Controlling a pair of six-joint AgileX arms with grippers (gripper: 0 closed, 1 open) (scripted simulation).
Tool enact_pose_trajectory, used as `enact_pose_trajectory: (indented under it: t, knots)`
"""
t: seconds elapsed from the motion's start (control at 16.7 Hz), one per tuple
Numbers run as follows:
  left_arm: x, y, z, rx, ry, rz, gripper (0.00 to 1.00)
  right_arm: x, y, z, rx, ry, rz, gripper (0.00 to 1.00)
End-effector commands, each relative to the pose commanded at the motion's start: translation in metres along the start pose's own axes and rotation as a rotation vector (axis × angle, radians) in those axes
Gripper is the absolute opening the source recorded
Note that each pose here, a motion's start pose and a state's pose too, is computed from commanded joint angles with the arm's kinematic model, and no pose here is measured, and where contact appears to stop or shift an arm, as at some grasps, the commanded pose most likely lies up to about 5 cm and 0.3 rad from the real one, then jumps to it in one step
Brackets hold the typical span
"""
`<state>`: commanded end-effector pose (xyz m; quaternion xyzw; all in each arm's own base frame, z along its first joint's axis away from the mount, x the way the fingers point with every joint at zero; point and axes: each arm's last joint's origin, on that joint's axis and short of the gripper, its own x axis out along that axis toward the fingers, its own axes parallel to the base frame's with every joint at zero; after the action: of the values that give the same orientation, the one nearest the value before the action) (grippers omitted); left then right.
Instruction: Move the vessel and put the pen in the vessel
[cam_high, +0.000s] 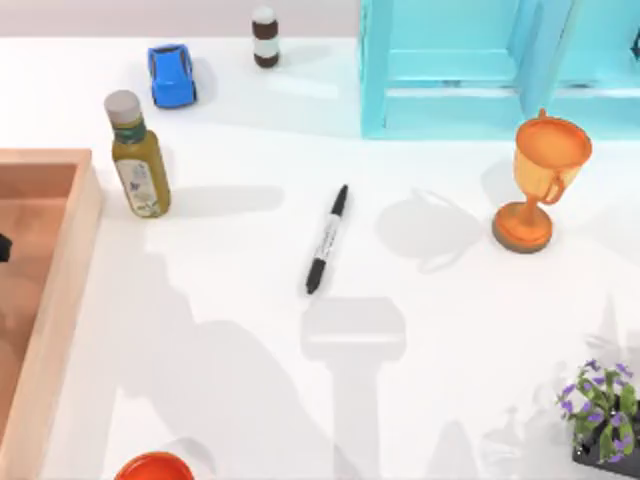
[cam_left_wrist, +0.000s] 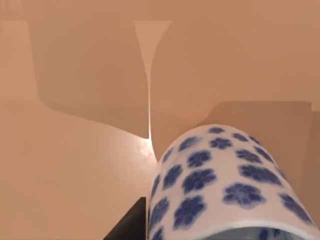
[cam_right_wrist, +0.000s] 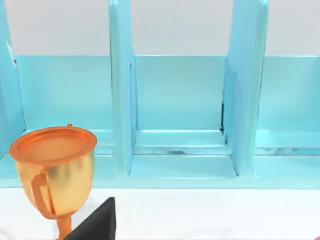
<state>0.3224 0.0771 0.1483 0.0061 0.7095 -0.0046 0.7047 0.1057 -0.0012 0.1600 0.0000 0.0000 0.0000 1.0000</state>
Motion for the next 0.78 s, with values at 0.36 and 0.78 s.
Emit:
enact_pose_trajectory:
  t: [0.36, 0.78]
  knots:
    - [0.0000, 0.0000, 0.0000, 0.000, 0.000, 0.000, 0.17, 0.0000, 0.0000, 0.0000, 0.000, 0.000, 0.000, 1.00]
    - [0.0000, 0.0000, 0.0000, 0.000, 0.000, 0.000, 0.00, 0.0000, 0.0000, 0.0000, 0.000, 0.000, 0.000, 1.00]
